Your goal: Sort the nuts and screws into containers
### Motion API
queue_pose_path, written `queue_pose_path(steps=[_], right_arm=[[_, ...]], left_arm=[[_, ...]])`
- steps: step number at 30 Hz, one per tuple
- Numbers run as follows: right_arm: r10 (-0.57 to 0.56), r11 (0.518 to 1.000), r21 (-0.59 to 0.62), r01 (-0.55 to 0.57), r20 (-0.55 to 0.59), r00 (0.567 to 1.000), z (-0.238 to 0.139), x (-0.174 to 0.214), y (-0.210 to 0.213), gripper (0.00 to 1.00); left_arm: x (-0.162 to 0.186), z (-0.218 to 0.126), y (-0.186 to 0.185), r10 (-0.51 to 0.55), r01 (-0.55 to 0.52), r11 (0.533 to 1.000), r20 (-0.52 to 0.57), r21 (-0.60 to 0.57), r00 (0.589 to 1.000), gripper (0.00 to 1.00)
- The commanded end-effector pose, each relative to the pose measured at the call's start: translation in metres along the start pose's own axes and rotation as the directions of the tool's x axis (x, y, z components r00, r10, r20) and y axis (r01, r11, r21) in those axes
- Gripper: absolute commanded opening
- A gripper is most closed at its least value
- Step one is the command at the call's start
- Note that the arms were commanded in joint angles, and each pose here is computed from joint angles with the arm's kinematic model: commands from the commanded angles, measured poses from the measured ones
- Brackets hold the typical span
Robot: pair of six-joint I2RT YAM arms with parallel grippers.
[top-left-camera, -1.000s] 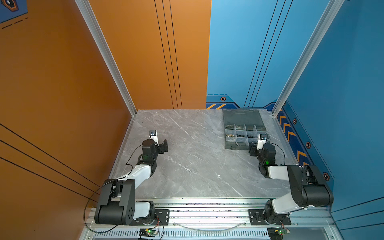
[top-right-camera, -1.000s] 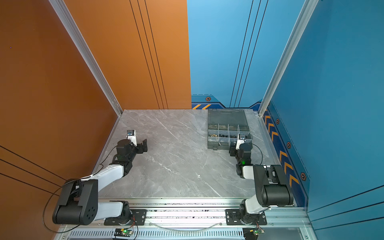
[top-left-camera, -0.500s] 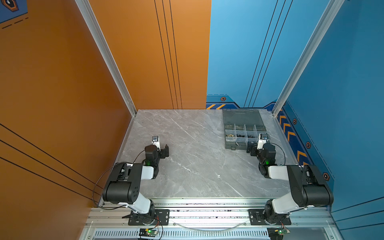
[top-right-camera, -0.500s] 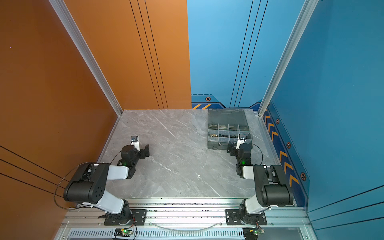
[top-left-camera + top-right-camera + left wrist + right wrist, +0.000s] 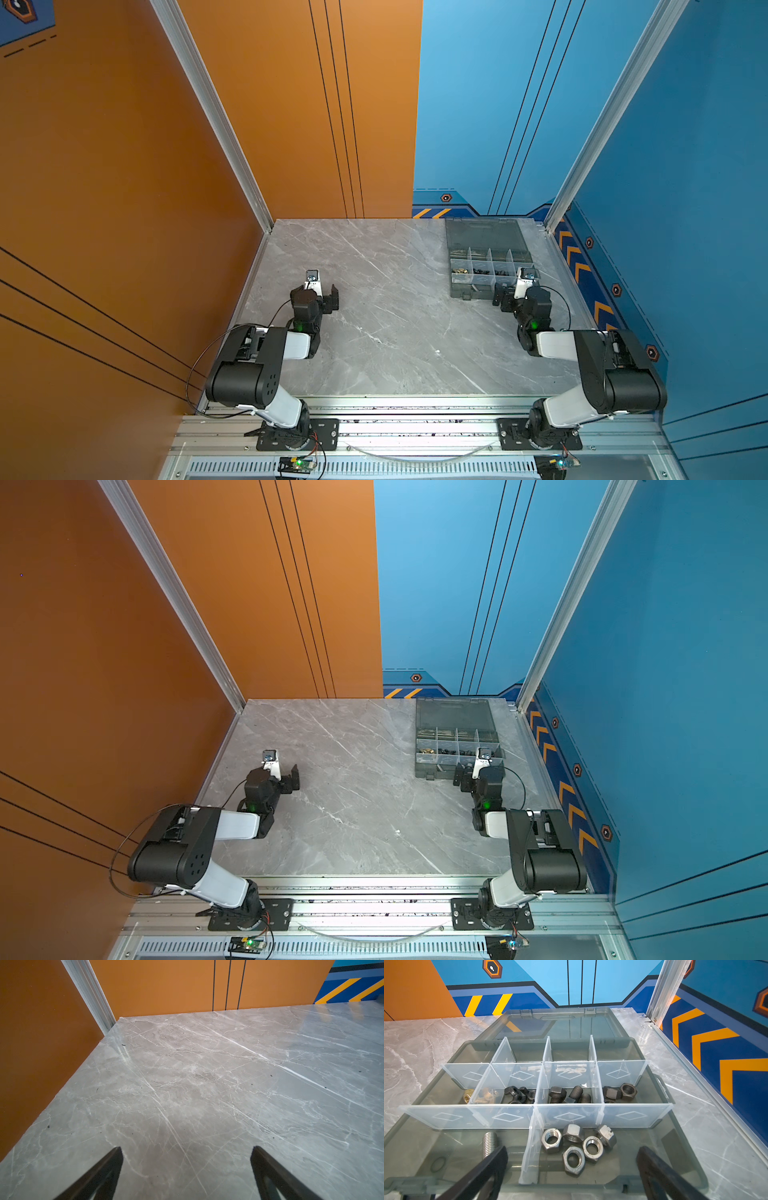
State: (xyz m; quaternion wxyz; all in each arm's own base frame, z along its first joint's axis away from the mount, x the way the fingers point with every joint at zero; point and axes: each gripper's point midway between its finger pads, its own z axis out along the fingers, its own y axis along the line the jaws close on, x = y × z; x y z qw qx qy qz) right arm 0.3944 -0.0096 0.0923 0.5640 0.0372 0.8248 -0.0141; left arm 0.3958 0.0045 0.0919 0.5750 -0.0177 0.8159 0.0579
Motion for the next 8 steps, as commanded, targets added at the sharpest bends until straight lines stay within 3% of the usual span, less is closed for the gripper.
queue_pose_path(steps=[1,8], right_arm=[[-0.003,1.000,0.011,0.003,0.006,1.000,0.0003,0.0017,-0.0010,1.00],[-0.001,1.000,0.007,0.001,0.004,1.000,0.0004,0.0019,-0.0012,1.00]], left_arm=[[0.0021,0.0003,0.0064,0.005,-0.005,1.000,-0.004,-0.027,1.000,0.98],[0.0029,0.0015,0.0113,-0.019,0.019,0.999,-0.014,-0.033,1.000,0.98]])
